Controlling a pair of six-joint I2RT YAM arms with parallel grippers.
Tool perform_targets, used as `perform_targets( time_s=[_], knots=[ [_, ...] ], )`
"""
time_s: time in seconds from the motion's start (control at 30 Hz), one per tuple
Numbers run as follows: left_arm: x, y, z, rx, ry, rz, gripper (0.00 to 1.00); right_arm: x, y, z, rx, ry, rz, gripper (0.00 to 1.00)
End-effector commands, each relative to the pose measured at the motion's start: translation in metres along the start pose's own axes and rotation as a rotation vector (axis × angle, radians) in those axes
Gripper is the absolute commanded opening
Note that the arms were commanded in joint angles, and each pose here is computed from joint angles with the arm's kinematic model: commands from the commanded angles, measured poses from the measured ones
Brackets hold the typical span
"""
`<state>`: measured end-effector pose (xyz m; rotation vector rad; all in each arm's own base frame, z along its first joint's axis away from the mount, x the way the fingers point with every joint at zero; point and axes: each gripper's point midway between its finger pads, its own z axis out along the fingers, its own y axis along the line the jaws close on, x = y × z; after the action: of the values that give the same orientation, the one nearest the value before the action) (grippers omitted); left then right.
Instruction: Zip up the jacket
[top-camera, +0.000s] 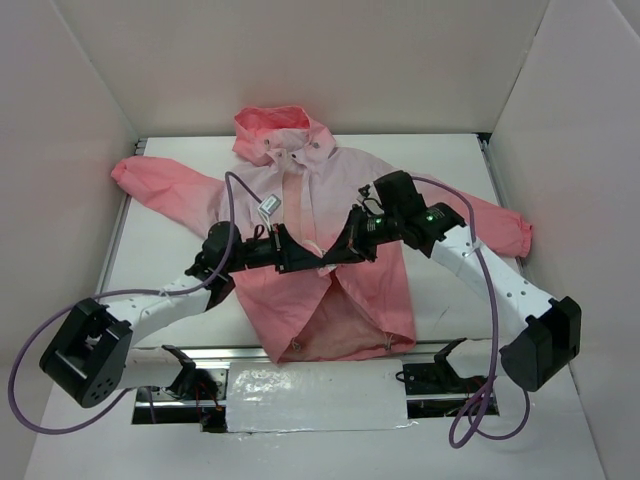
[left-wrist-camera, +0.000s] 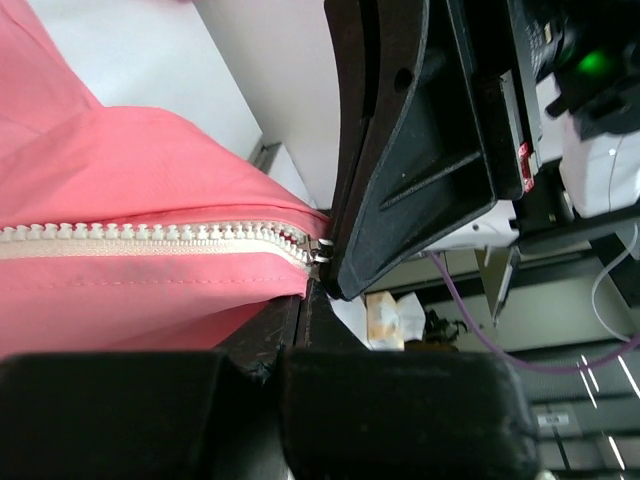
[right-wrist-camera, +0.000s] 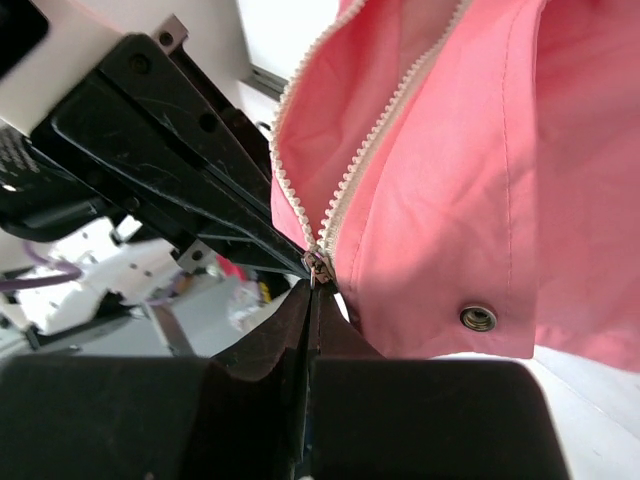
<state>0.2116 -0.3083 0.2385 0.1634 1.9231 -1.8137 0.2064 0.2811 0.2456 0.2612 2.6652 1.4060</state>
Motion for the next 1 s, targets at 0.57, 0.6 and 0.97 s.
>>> perform_targets(
  time_s=[0.57,0.6,0.97],
  knots=[
    [0.038,-0.058,0.0,0.266,0.223,0.085,0.0,-0.074,0.067,-0.003,-0.276,-0.355,-0.248,0.0],
    [0.039,-0.059,0.001,0.265,0.228,0.088,0.0,-0.081,0.072,-0.005,-0.285,-0.382,-0.228,0.0],
    [0.045,-0.066,0.001,0.265,0.259,0.122,0.0,-0.113,0.036,0.025,-0.143,-0.396,-0.099,0.0]
  ],
)
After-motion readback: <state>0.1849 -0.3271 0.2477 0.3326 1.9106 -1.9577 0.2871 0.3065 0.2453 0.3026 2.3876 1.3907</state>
